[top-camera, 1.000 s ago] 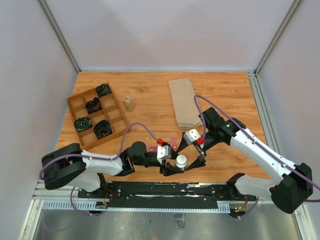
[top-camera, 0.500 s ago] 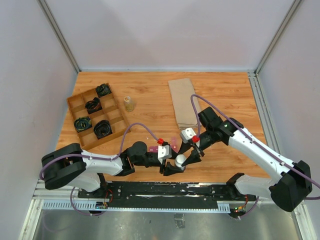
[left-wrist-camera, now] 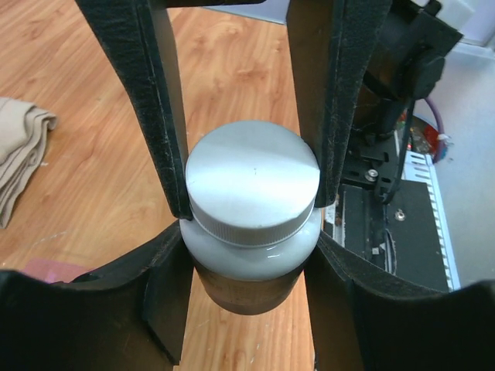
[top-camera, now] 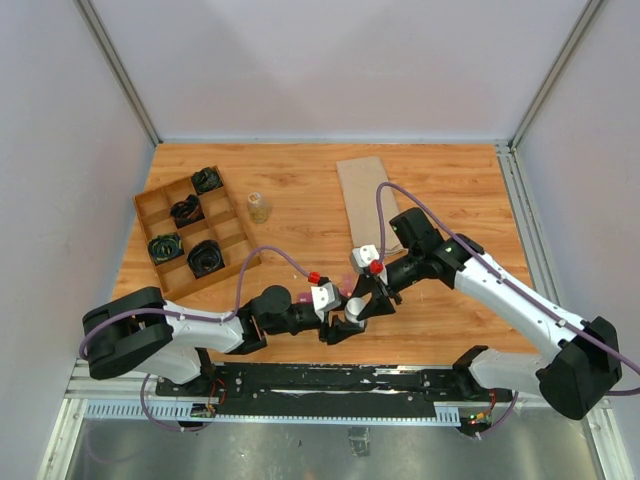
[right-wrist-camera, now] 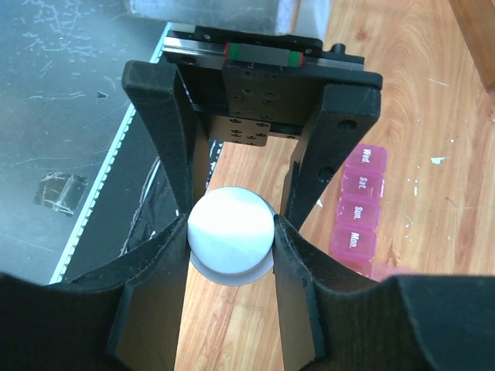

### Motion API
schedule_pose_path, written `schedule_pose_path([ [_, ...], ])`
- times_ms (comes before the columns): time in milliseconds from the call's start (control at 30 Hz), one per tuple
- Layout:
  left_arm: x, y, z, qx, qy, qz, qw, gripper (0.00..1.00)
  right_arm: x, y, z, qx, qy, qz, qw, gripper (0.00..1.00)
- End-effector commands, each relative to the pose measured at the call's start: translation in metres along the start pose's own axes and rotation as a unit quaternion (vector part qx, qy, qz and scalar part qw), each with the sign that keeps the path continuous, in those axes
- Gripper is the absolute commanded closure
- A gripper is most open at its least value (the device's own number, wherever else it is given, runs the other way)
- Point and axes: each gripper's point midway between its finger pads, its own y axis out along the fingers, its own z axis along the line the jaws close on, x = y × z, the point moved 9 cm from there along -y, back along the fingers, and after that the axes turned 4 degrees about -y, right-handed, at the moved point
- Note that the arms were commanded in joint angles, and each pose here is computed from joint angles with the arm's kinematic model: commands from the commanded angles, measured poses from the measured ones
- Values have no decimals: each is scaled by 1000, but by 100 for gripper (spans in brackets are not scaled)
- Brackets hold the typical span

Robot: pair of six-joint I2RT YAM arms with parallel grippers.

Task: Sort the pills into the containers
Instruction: Screw the lid of the pill bottle onto the pill bottle, then place the pill bottle at the center of the board.

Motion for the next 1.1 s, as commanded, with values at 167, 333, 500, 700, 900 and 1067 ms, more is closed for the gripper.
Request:
schedule_pose_path([
  [167, 25, 3, 9, 62, -2, -78, 995, 80, -2, 1, -19, -50, 28, 37, 998, 85],
  [333, 26, -4, 6, 58, -6, -94, 994, 43, 0, -1, -18, -51, 27, 28, 998, 86],
  [500, 24, -14, 4, 61, -1, -98, 993, 20, 0, -6, -19, -58, 28, 22, 998, 86],
  [700, 22, -21, 3, 60, 4, -93, 994, 4, 0, -20, -26, -98, 36, 25, 994, 86],
  [900, 16, -41, 6, 106, -2, -100, 989, 1, -11, -62, -41, -231, 73, 13, 970, 75],
  [1067, 7, -53, 9, 131, 10, -70, 989, 1, -30, -104, -58, -419, 125, 33, 899, 69],
])
